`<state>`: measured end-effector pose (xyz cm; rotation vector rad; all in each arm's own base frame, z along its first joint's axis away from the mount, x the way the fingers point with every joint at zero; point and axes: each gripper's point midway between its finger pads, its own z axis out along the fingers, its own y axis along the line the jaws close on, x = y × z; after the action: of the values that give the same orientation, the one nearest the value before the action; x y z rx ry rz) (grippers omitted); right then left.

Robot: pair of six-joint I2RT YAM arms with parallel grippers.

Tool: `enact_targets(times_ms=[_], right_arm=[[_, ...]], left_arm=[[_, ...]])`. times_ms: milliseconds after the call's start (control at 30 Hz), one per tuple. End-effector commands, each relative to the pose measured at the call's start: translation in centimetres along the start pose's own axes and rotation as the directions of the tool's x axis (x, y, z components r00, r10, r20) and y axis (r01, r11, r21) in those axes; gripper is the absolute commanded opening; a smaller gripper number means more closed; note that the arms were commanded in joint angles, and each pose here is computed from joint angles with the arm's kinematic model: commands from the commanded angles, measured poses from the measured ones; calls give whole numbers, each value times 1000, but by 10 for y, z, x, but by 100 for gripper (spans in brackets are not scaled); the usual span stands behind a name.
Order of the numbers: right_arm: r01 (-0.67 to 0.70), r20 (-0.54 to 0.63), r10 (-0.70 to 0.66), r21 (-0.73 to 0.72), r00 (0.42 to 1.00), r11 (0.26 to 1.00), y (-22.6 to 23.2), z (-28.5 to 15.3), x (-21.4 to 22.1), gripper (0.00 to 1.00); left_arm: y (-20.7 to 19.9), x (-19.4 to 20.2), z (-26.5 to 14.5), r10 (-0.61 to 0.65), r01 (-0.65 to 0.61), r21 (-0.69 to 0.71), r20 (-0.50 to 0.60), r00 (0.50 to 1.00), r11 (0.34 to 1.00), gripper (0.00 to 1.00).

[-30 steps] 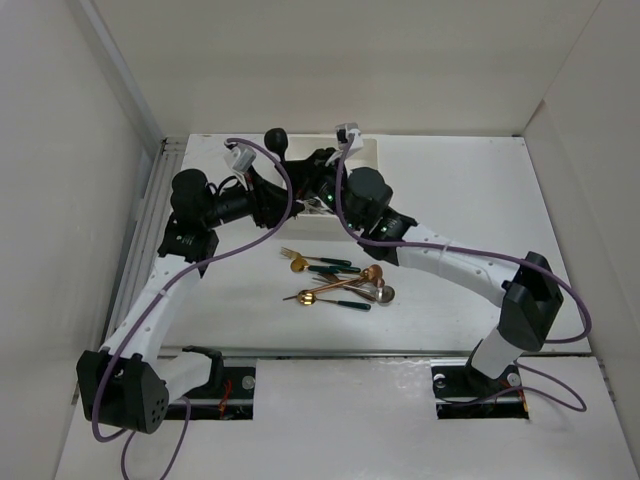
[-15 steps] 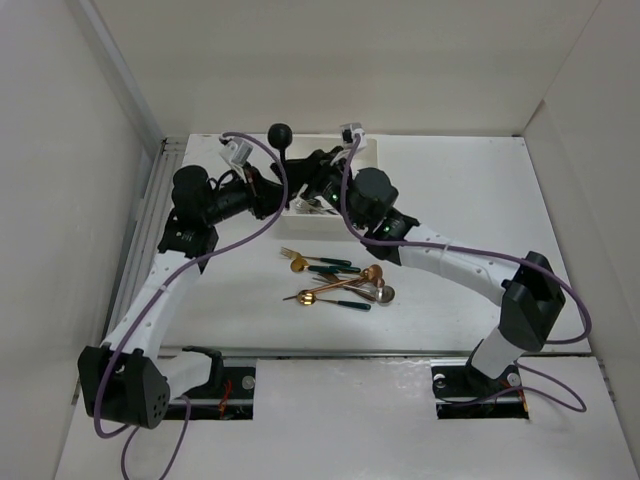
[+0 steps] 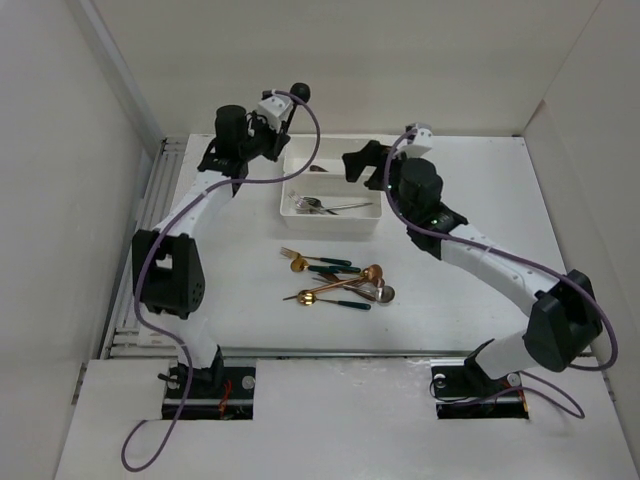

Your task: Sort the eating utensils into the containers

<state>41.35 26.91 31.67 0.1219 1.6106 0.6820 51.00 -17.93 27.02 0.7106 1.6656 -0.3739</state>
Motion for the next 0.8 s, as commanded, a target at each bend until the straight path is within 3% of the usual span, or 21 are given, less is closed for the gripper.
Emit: enact_targets(times_ms=[0, 100, 200, 300, 400, 533, 700, 733, 767], right_arm=[[34, 79, -43, 107, 996, 994, -32, -17, -34, 99], [54, 94, -69, 148, 993, 988, -49, -21, -44, 99], [88, 103, -110, 197, 989, 977, -64, -26, -55, 99], [116, 95, -140, 222, 986, 968, -72, -27, -56, 99], [146, 78, -171, 250, 982, 957, -82, -28, -55, 99], [191, 48, -211, 260, 976, 947, -86, -29, -51, 99], [276, -6, -283, 249, 959, 928, -87, -31, -42, 99], [301, -12, -307, 249, 952, 921, -88, -31, -42, 99], [313, -15, -319, 249, 948, 917, -86, -32, -41, 99]], left_arm=[[9, -23, 22, 97, -96, -12, 54, 994, 995, 0], [2, -8, 52, 9, -11, 42, 58, 998, 999, 0], [-13, 11, 80, 104, -106, 52, 35, 994, 993, 0], [-3, 26, 104, 260, -260, -37, 1, 966, 965, 0], [0, 32, 119, 316, -315, -54, 3, 949, 948, 0], [3, 31, 128, 322, -320, -64, 20, 947, 945, 11], [2, 45, 132, 332, -332, -46, -10, 943, 942, 52], [1, 51, 131, 324, -325, -34, -31, 945, 945, 69], [0, 53, 129, 335, -336, -26, -43, 941, 942, 76]])
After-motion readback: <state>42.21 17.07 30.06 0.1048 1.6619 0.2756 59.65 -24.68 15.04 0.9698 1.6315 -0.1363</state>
